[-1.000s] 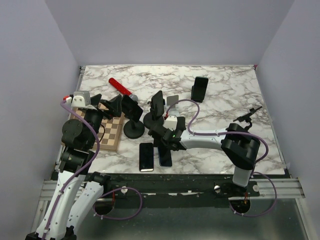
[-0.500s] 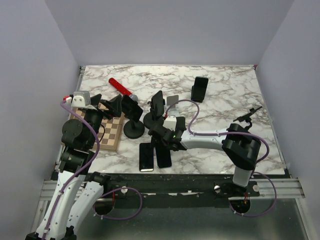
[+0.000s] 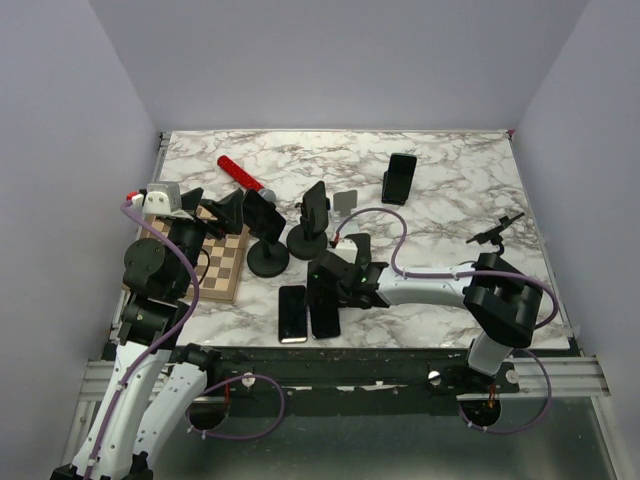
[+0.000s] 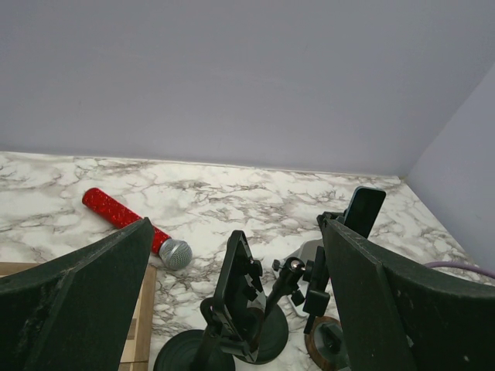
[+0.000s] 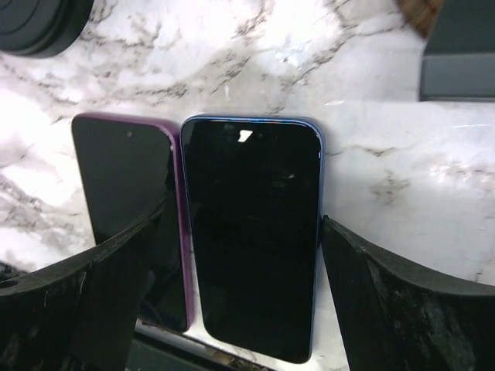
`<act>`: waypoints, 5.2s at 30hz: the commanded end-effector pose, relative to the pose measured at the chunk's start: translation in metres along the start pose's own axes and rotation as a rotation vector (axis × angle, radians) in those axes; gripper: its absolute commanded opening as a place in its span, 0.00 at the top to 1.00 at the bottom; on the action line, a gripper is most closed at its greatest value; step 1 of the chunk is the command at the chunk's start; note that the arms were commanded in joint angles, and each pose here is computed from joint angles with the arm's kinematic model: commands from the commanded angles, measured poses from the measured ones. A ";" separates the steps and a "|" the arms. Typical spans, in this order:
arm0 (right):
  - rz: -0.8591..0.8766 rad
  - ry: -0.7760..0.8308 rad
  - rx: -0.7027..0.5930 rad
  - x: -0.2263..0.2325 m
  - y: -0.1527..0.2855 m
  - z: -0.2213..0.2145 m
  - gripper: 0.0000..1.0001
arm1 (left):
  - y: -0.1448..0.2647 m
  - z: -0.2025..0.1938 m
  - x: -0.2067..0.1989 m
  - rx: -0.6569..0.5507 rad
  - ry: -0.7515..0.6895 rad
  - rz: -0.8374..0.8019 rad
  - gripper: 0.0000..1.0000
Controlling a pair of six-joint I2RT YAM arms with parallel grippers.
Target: Remove the phone from the phone stand
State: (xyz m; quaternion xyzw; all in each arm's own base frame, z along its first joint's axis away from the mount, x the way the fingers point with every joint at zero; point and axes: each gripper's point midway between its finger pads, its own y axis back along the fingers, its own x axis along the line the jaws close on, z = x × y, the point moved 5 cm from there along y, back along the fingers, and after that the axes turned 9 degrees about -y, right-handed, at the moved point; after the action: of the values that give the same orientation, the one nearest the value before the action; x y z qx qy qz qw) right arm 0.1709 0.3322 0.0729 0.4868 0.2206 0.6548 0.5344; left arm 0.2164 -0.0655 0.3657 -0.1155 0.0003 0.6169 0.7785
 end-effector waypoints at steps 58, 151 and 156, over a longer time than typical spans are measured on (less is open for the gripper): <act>-0.347 -0.013 -0.478 -0.117 -0.007 0.364 0.03 | -0.002 -0.003 0.001 0.013 0.000 0.001 0.02; 0.015 0.038 -0.419 -0.080 0.132 0.337 0.99 | -0.013 -0.017 -0.003 0.067 0.017 -0.028 0.02; -0.014 0.017 -0.318 -0.089 0.144 0.302 0.99 | -0.012 -0.016 -0.003 0.063 0.018 -0.030 0.01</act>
State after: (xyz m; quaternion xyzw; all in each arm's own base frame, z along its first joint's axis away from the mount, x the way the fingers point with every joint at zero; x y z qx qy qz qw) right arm 0.3947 0.1308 0.2933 0.3441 0.0927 0.6886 0.6316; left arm 0.2329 -0.0731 0.3500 -0.0883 0.0261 0.6120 0.7855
